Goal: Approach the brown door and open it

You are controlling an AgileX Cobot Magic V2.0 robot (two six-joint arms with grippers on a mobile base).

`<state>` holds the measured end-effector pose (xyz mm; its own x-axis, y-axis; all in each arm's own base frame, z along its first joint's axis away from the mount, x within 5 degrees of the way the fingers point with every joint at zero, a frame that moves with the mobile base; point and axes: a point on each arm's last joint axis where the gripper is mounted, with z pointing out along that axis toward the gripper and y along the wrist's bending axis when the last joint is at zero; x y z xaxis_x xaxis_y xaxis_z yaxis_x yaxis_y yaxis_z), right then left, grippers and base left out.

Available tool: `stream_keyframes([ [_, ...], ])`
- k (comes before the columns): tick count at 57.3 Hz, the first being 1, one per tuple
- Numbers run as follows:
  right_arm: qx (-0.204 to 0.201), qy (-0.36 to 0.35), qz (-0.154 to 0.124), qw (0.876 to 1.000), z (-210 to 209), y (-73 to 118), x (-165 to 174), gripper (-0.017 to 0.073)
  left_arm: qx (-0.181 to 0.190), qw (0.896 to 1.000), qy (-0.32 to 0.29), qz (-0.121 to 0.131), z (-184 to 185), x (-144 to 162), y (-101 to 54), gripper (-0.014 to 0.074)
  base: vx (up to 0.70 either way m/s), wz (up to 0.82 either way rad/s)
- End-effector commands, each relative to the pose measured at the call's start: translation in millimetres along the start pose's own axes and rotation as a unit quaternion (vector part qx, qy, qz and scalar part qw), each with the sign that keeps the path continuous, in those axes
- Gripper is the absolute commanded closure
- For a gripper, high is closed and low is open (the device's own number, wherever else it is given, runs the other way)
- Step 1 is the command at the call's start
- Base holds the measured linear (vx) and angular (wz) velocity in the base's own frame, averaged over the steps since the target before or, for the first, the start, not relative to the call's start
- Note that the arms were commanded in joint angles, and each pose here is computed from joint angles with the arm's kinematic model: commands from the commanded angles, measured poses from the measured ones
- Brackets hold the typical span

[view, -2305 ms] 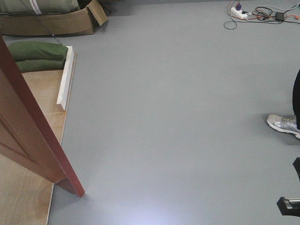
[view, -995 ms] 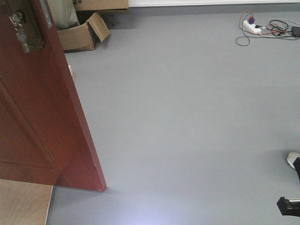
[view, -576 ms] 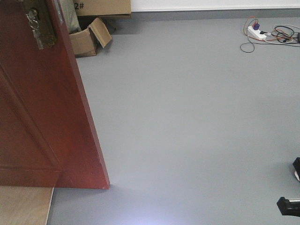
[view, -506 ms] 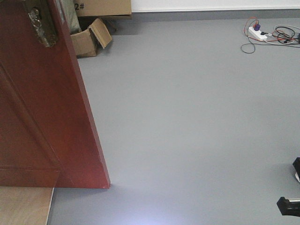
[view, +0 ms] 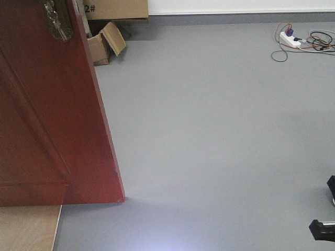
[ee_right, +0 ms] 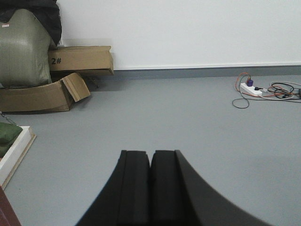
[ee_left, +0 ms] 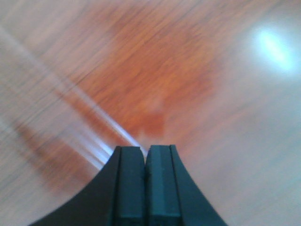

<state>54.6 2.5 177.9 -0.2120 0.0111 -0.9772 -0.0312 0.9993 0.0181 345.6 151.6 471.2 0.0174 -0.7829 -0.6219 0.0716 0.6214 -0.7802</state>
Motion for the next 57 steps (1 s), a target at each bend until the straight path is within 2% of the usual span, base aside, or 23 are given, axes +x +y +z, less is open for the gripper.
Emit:
stream_keyframes([
  [1, 0.003, -0.044, -0.003, 0.999, -1, -0.4, -6, 0.0559, 0.038, 0.999, -0.028, -0.001, -13, -10, -30.9, 0.0597, 0.0, 0.0],
  [25, 0.003, -0.044, -0.003, 0.999, -1, -0.4, -6, 0.0559, 0.037, 0.999, -0.029, 0.0, -13, -10, -30.8, 0.0597, 0.0, 0.0],
  [35, 0.003, -0.044, -0.003, 0.999, -1, -0.4, -6, 0.0559, 0.016, 0.998, -0.068, 0.0, -14, -17, -27.0, 0.0597, 0.0, 0.0],
  [42, 0.003, -0.044, -0.003, 0.999, -1, -0.4, -6, 0.0559, 0.007, 0.997, -0.079, 0.021, -18, -20, -31.0, 0.0597, 0.0, 0.0],
  [47, 0.003, -0.044, -0.003, 0.999, -1, -0.4, -6, 0.0559, 0.006, 0.995, -0.099, 0.032, -28, -24, -41.6, 0.0597, 0.0, 0.0],
  [50, 0.003, -0.044, -0.003, 0.999, -1, -0.4, -6, 0.0559, 0.008, 0.993, -0.101, 0.059, -35, -23, -52.9, 0.0597, 0.0, 0.0],
  [54, 0.003, -0.044, -0.003, 0.999, -1, -0.4, -6, 0.0559, -0.005, 0.985, -0.094, 0.148, -47, -18, -69.9, 0.0597, 0.0, 0.0],
  [55, 0.003, -0.044, -0.003, 0.999, -1, -0.4, -6, 0.0559, -0.011, 0.979, -0.089, 0.184, -51, -16, -75.9, 0.0597, 0.0, 0.0],
  [57, 0.003, -0.044, -0.003, 0.999, -1, -0.4, -6, 0.0559, -0.024, 0.968, -0.076, 0.239, -58, -12, -83.7, 0.0597, 0.0, 0.0],
])
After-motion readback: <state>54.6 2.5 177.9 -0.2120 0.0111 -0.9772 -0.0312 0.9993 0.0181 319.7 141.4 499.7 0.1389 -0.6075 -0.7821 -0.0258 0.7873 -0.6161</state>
